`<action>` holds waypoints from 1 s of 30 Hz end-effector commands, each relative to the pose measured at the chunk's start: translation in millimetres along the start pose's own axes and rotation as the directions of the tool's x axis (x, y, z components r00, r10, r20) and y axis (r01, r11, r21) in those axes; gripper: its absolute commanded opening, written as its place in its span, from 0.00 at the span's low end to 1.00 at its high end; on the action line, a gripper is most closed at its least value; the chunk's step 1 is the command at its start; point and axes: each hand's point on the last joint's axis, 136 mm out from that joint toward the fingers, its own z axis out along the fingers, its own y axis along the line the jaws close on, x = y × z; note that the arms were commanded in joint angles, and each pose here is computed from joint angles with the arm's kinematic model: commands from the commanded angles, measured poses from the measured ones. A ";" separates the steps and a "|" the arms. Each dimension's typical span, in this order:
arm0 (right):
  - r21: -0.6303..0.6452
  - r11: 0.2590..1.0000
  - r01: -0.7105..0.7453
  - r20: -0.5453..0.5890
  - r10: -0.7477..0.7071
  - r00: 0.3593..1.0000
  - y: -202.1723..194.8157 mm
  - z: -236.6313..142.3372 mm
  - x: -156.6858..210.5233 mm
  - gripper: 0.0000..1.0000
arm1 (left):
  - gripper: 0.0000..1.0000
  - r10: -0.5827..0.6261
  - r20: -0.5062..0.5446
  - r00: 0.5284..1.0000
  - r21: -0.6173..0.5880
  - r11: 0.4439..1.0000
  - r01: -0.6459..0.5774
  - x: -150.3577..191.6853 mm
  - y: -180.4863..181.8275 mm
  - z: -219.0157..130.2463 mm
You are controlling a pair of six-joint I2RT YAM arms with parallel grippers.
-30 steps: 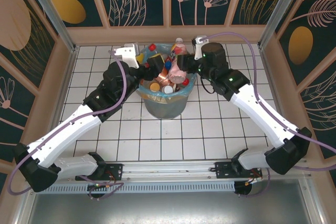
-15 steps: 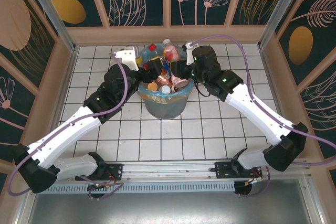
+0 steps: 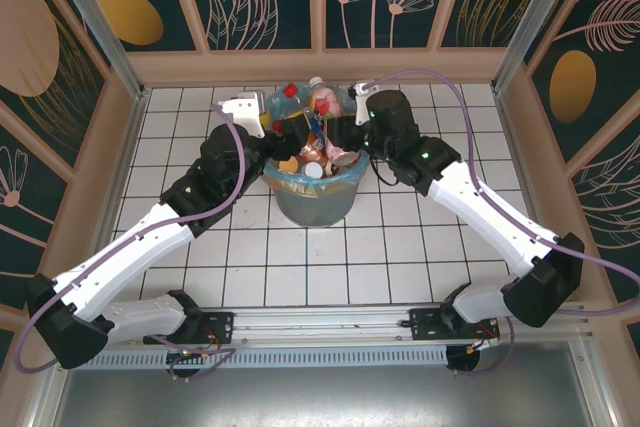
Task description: Put the plastic bottles in the bin
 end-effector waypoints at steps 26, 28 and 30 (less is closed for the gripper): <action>-0.002 0.999 0.047 -0.308 -0.045 0.950 -9.8 -8.8 61.7 0.57 | 0.84 0.024 0.049 0.999 -0.032 0.999 -0.022 -8.4 6.1 -0.8; -0.021 0.999 0.037 -0.271 -0.041 0.962 -3.5 -10.8 48.5 0.59 | 0.84 0.026 0.056 0.998 -0.036 0.999 -0.024 -11.4 6.4 -2.3; -0.032 0.999 0.033 -0.236 -0.039 0.971 1.3 -14.0 36.2 0.62 | 0.84 0.031 0.065 0.997 -0.040 0.999 -0.028 -14.9 6.9 -4.1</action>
